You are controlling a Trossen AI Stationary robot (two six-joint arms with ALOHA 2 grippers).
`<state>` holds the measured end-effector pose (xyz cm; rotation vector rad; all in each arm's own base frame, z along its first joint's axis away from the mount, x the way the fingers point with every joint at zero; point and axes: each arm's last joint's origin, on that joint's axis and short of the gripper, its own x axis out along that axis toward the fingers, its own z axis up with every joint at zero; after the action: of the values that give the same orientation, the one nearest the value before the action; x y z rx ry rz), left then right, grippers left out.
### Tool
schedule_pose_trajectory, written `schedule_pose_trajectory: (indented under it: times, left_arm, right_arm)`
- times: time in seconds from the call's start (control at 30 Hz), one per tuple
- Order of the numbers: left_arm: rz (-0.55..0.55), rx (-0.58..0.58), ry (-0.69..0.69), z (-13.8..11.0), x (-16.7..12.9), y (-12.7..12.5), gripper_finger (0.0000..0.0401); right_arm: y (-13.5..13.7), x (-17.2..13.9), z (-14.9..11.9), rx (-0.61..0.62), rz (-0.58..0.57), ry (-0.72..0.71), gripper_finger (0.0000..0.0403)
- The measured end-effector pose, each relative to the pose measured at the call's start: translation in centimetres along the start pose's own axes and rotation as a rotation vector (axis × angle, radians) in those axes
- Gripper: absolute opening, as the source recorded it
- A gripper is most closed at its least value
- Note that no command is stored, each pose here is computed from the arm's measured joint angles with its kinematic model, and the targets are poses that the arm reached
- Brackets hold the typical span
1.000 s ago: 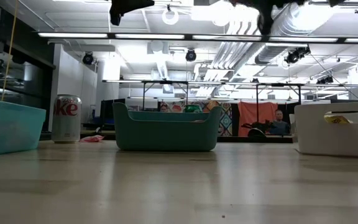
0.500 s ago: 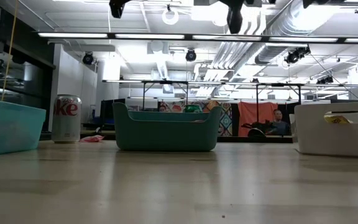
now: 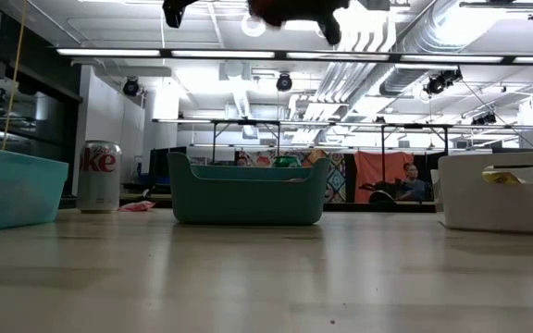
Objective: Sort candy
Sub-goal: Put the red candy into the green bin
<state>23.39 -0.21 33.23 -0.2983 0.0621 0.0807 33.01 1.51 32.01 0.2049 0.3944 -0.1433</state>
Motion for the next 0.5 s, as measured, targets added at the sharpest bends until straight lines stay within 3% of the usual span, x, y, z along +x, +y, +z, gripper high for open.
schedule_pose_trajectory:
  times: [0.13, 0.33, 0.5]
  left_arm:
    - [-0.003, -0.001, -0.008, 0.2, -0.2, 0.0, 0.0208]
    - [-0.018, 0.016, -0.066, 1.3, -1.8, -0.2, 0.0208]
    - [-0.004, 0.039, -0.110, 2.1, -3.1, -0.3, 0.0208]
  right_arm:
    - [-0.9, 3.0, -0.3, 0.008, -0.066, 0.145, 0.0051]
    - [-2.2, 6.7, -2.9, 0.036, -0.124, 0.290, 0.0131]
    - [-3.1, 8.0, -4.2, 0.071, -0.089, 0.367, 0.0197]
